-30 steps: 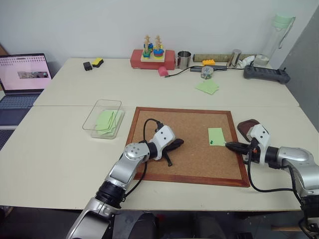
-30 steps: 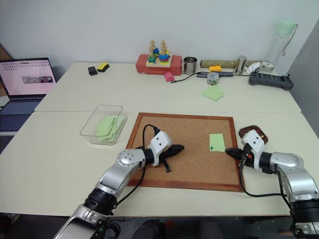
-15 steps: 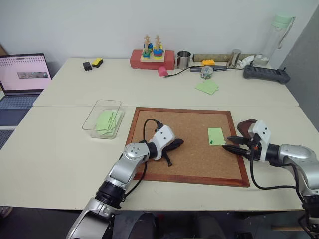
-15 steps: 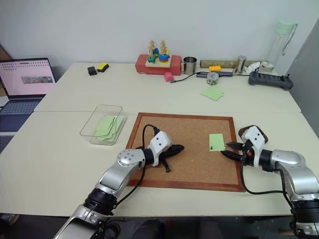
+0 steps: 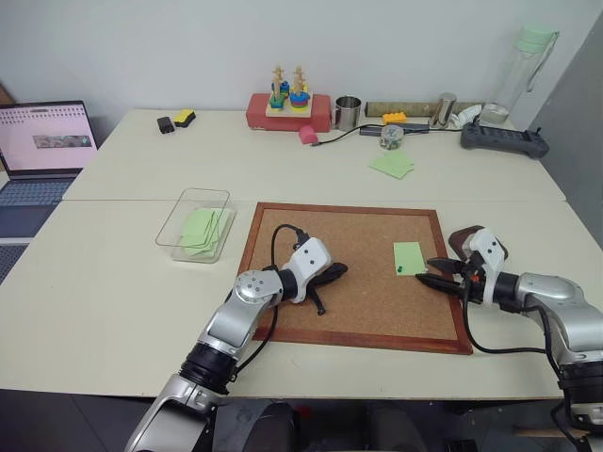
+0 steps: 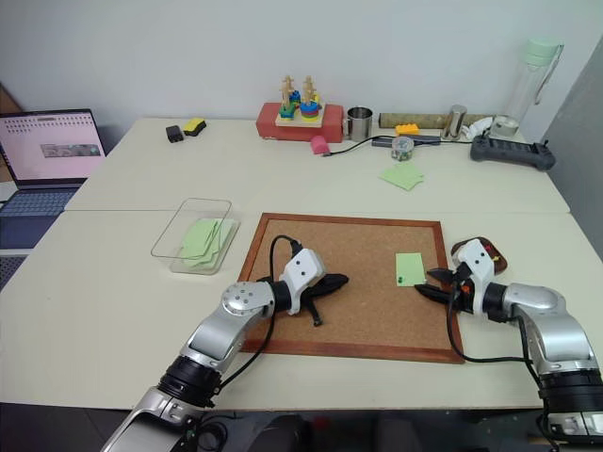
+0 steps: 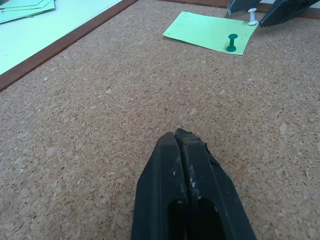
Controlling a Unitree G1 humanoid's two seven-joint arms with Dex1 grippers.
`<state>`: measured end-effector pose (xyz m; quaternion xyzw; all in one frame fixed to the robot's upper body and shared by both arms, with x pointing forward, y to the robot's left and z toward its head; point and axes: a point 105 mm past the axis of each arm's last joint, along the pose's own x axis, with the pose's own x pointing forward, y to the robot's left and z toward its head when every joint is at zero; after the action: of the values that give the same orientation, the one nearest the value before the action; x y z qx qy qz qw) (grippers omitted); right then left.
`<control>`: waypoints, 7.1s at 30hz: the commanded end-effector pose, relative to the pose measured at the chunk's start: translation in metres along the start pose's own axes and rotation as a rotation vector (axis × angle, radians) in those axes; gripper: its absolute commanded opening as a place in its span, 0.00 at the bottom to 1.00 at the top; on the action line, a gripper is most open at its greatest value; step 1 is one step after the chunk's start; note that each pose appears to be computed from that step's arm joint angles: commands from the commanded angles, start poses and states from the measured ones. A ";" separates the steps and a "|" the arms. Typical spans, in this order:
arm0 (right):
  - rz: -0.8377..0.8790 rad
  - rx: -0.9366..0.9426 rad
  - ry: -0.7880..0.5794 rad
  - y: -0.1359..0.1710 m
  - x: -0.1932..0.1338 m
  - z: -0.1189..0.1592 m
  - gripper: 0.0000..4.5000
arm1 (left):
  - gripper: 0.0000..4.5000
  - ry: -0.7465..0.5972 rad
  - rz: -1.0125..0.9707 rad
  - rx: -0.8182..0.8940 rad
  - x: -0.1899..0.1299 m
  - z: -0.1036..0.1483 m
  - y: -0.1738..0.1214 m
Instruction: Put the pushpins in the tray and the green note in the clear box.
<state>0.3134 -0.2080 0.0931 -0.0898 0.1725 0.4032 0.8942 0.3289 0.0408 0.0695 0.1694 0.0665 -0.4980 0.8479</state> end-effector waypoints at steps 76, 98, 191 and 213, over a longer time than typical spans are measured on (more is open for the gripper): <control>-0.499 0.216 -0.137 -0.096 -0.058 0.010 0.71 | 0.00 0.135 -0.033 -0.044 -0.003 -0.039 -0.016; -0.483 0.130 -0.257 -0.090 -0.066 0.036 0.94 | 0.00 0.136 -0.040 -0.036 -0.003 -0.039 -0.015; 0.120 -1.212 -0.352 0.077 0.025 0.101 0.00 | 0.82 -0.431 -0.201 -0.667 -0.033 0.091 0.000; 0.161 -1.207 -0.396 0.094 0.030 0.098 0.00 | 0.24 -0.438 -0.278 -0.646 -0.019 0.101 -0.008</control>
<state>0.2908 -0.1027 0.1605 -0.4887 -0.2190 0.5046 0.6772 0.3080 0.0202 0.1589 -0.2322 0.0794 -0.5766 0.7793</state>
